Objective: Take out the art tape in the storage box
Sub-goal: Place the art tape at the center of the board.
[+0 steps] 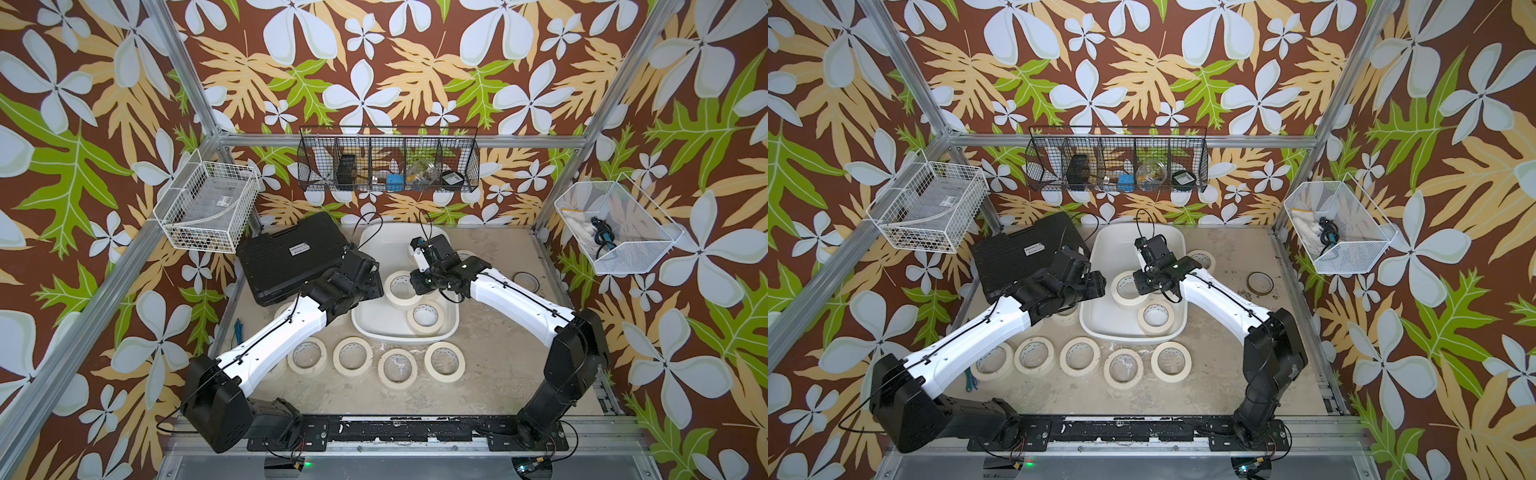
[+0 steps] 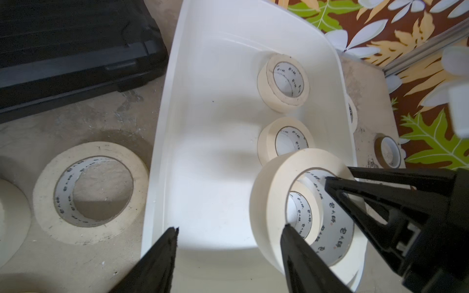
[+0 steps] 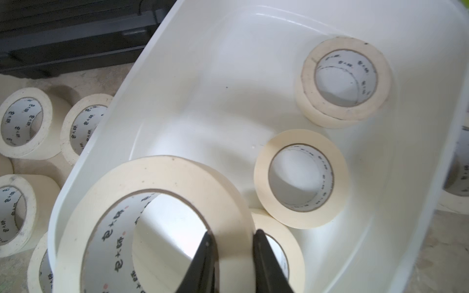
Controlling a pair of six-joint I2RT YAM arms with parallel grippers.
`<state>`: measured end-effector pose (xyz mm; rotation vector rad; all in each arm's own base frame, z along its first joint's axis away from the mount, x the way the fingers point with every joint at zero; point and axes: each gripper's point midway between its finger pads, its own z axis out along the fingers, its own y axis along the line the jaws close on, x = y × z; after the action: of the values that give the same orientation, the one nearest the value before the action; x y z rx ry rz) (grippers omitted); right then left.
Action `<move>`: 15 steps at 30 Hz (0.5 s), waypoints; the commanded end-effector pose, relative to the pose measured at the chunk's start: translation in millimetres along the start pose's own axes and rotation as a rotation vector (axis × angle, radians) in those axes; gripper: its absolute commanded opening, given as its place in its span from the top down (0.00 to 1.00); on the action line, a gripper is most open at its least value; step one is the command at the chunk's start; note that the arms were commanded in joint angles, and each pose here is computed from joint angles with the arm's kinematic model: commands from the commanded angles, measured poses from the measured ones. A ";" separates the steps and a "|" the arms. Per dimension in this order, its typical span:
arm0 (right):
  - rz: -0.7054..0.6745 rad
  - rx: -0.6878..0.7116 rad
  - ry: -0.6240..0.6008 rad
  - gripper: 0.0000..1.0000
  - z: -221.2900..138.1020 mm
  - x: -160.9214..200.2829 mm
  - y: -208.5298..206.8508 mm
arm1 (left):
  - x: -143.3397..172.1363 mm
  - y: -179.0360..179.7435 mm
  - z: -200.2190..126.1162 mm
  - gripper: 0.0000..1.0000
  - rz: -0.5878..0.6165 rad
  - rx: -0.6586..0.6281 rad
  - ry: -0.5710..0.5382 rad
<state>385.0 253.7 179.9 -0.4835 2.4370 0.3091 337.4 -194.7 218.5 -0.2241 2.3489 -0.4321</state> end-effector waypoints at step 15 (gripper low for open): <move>0.466 0.416 -0.225 1.00 -70.1 2.8 -220.5 | 11.1 10.1 -0.8 0.31 0.001 0.010 0.012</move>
<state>426.0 57.2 203.2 0.1598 2.3612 0.0708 328.2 -184.8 208.6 -0.2309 2.3591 -0.4231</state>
